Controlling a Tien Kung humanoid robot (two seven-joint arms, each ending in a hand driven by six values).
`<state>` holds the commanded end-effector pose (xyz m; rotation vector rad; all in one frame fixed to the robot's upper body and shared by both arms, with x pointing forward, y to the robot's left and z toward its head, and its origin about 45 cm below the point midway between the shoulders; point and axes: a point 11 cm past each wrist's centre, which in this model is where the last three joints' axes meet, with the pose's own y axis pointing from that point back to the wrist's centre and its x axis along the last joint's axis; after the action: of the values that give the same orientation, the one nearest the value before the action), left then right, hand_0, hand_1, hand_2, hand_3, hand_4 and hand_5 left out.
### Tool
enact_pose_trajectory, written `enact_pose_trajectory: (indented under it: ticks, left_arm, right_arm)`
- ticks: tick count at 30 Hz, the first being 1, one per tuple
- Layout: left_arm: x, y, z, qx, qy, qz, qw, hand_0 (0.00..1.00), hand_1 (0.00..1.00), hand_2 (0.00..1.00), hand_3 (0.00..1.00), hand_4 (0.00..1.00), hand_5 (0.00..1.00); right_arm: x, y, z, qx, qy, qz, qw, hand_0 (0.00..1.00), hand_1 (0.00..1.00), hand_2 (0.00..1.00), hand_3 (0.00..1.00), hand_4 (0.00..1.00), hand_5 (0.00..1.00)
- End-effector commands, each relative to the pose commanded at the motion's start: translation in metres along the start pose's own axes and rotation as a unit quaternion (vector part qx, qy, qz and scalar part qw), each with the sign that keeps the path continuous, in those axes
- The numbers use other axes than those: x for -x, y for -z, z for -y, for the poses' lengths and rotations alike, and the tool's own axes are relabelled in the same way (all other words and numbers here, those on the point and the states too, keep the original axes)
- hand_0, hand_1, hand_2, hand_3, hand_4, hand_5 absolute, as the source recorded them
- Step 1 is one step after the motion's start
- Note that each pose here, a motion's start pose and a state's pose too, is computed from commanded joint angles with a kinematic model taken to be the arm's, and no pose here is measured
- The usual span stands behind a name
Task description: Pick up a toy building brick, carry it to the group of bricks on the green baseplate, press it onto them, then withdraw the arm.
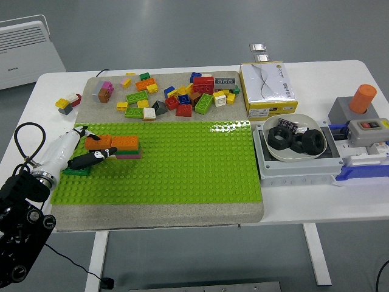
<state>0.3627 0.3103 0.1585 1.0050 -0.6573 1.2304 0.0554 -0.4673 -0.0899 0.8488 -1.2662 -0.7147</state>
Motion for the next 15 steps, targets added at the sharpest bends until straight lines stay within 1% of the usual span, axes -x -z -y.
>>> enact_pose_trajectory:
  ticks: [8,15]
  left_arm:
    - [0.0034,0.0001,0.0001,-0.001,0.005,0.002,1.000,0.952,0.966,0.954,0.662,0.998,0.775]
    - [0.0033,-0.0059,-0.0014,0.005,0.006,0.008,1.000,0.951,0.966,0.954,0.661,0.998,0.773]
  right_arm:
    - [0.0005,-0.0008,0.0001,0.001,0.000,0.000,1.000,0.692,0.667,0.679,0.767,0.940,0.998]
    - [0.0000,-0.0001,0.0000,0.000,0.000,0.000,1.000,0.691,0.667,0.679,0.768,0.940,0.998]
